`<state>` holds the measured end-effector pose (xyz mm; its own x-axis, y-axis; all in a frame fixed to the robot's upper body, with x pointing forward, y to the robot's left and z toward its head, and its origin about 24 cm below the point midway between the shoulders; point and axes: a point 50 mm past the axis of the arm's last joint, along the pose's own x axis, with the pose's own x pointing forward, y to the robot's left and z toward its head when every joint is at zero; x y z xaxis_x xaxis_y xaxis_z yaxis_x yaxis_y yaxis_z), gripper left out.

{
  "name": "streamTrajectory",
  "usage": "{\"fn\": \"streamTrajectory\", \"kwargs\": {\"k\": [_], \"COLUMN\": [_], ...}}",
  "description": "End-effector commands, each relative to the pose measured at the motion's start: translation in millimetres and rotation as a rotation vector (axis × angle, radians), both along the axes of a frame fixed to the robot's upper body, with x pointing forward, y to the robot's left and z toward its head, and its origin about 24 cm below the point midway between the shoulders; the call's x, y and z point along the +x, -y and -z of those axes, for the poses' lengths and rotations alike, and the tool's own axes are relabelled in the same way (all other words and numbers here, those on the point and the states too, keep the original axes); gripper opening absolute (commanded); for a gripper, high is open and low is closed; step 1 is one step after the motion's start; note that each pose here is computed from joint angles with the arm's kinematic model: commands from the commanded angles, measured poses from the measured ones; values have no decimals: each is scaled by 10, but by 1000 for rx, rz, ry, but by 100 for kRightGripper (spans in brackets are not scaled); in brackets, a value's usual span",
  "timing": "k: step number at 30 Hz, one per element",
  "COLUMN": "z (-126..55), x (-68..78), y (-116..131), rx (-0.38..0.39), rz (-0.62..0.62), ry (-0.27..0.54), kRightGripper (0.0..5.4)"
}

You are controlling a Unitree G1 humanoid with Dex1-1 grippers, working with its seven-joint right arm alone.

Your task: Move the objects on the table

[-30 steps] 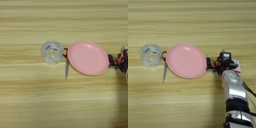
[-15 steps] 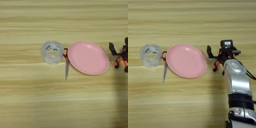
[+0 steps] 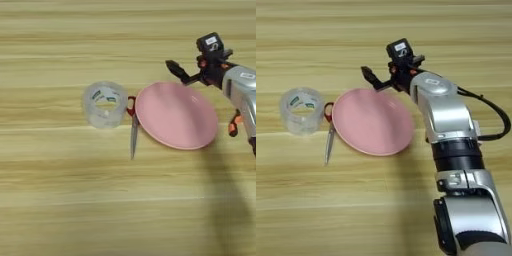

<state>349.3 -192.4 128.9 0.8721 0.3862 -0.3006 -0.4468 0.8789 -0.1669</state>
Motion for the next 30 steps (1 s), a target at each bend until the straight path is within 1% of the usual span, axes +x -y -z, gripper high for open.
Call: {"fn": "streamTrajectory", "kwargs": {"k": [1, 2, 4, 6, 9, 11, 13, 16, 23, 30], "z": [-1741, -1859, -1976, -2013, -2044, -2059, -2084, -2101, -2116, -2170], "x": [352, 380, 397, 385, 369, 364, 352, 350, 374, 360], "y": [-655, -752, -887, -1054, -1254, -1370, -1461, -1500, -1458, -1457], "rx": [-102, -102, -99, -139, -192, -214, -219, -227, -261, -289], "rz": [-243, -260, -297, -357, -410, -430, -450, -463, -450, -454], "ry": [318, 308, 274, 238, 214, 211, 215, 217, 214, 223], "kRightGripper": [537, 537, 537, 537, 537, 537, 537, 537, 537, 537]}}
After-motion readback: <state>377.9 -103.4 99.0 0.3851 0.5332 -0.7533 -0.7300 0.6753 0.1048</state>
